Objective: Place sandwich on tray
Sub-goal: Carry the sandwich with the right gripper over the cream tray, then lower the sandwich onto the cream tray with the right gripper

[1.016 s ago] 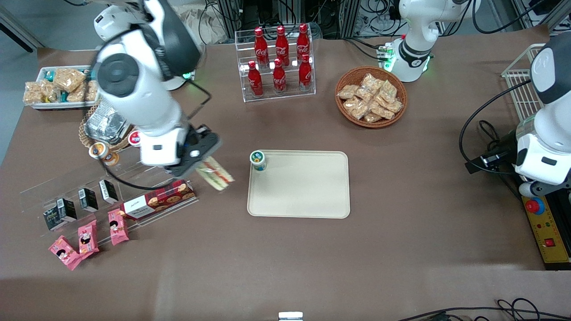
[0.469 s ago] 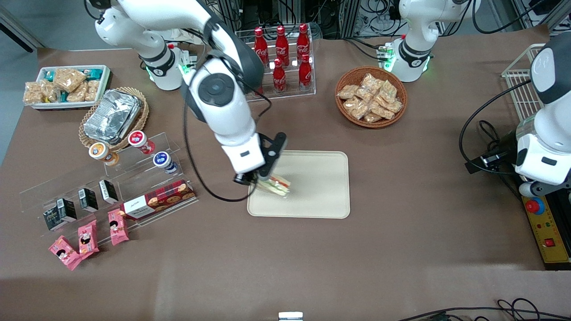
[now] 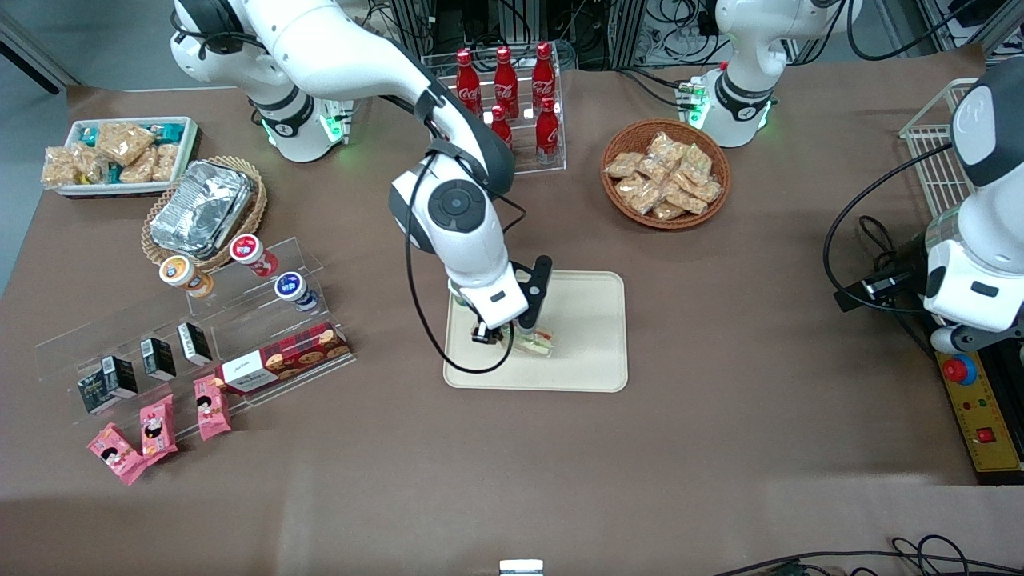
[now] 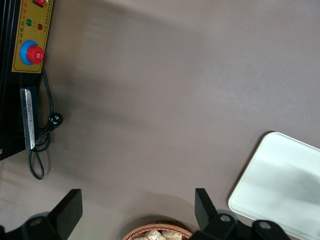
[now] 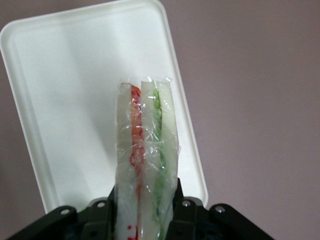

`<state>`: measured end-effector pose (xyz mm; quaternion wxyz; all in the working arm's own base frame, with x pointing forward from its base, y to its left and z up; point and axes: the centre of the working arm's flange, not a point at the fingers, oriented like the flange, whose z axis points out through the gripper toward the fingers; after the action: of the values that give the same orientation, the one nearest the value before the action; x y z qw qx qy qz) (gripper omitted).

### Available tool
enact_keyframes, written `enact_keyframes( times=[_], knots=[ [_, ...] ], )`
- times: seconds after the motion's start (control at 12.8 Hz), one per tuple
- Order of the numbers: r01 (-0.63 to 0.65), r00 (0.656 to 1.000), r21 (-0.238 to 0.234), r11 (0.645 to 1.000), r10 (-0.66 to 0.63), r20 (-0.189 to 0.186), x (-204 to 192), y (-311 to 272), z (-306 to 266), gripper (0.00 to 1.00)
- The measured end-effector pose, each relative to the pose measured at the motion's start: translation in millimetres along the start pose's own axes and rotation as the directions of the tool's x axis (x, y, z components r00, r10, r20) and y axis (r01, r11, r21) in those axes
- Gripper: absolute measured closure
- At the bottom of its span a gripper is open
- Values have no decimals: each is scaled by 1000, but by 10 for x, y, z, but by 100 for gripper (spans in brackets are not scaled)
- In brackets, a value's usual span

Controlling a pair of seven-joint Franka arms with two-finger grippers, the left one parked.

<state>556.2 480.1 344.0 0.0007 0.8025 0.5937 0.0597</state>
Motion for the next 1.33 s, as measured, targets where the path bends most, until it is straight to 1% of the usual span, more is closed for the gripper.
enact_keyframes(
  times=[0.16,0.23,0.39,0.55,0.62,0.86,0.94,1.17,1.33],
  knots=[
    [28,999,16,999,-28,17,27,-67,193,57],
    [38,999,15,999,-38,16,37,-74,260,57],
    [56,998,-3,998,-56,-7,81,-83,347,57],
    [79,997,-35,996,-80,-21,126,-100,470,57],
    [92,995,-54,994,-93,-19,132,-99,557,57],
    [128,992,-80,989,-128,0,119,-101,808,57],
    [139,990,-85,987,-139,7,113,-99,843,57],
    [166,986,-90,982,-166,10,101,-87,910,57],
    [187,982,-90,978,-186,21,78,-77,984,56]
  ],
)
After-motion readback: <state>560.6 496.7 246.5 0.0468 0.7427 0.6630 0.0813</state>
